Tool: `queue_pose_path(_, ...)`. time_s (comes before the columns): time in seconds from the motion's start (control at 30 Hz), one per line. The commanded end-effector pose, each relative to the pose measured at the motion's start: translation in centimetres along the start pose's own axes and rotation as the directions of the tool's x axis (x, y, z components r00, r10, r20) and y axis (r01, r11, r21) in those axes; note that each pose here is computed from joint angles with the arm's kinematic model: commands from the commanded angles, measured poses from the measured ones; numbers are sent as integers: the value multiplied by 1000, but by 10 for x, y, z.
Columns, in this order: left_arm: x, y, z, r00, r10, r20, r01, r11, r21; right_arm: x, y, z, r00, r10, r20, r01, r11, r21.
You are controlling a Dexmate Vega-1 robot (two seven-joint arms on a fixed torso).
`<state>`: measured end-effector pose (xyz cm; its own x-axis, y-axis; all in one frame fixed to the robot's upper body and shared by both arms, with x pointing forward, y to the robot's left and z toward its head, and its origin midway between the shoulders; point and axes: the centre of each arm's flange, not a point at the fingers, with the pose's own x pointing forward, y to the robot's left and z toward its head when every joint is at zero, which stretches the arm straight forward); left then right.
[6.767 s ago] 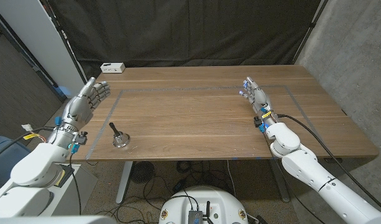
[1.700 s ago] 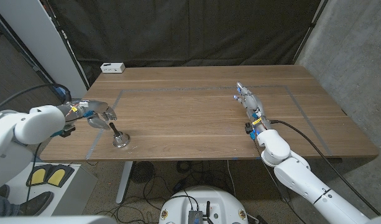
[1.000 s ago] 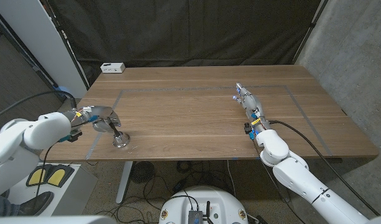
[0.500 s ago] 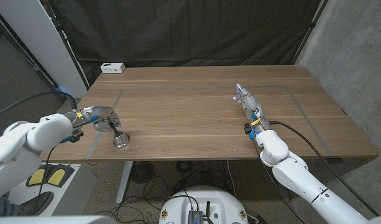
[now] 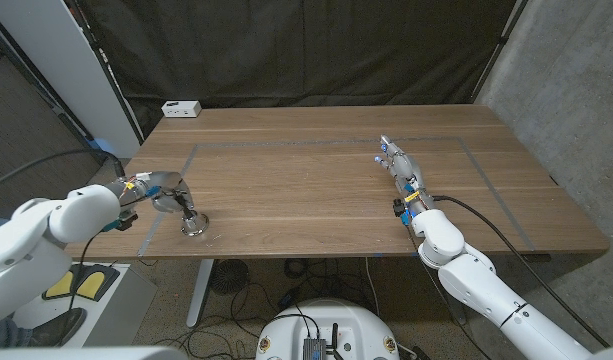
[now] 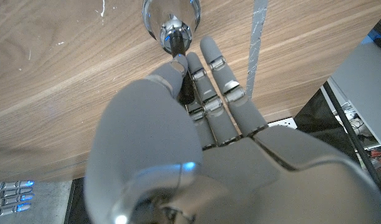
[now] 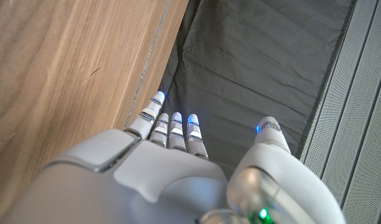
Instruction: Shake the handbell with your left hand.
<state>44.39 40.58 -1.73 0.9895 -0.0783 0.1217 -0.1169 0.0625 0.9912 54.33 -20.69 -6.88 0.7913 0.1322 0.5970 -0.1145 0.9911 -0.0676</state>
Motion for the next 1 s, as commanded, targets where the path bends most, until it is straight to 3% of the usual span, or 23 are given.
queue_pose_path(0.03,2,-2,2,1000,7,-8,-8,1000,-26,-3,-4,-1,1000,-4,-10,4,1000,-5)
queue_pose_path(0.5,7,4,6,1000,3,13,-3,999,-40,-9,-7,0,1000,-11,-16,11,1000,-2)
queue_pose_path(1.0,0,32,12,999,40,6,-40,999,-6,-11,-10,1,1000,-24,-7,24,1000,4)
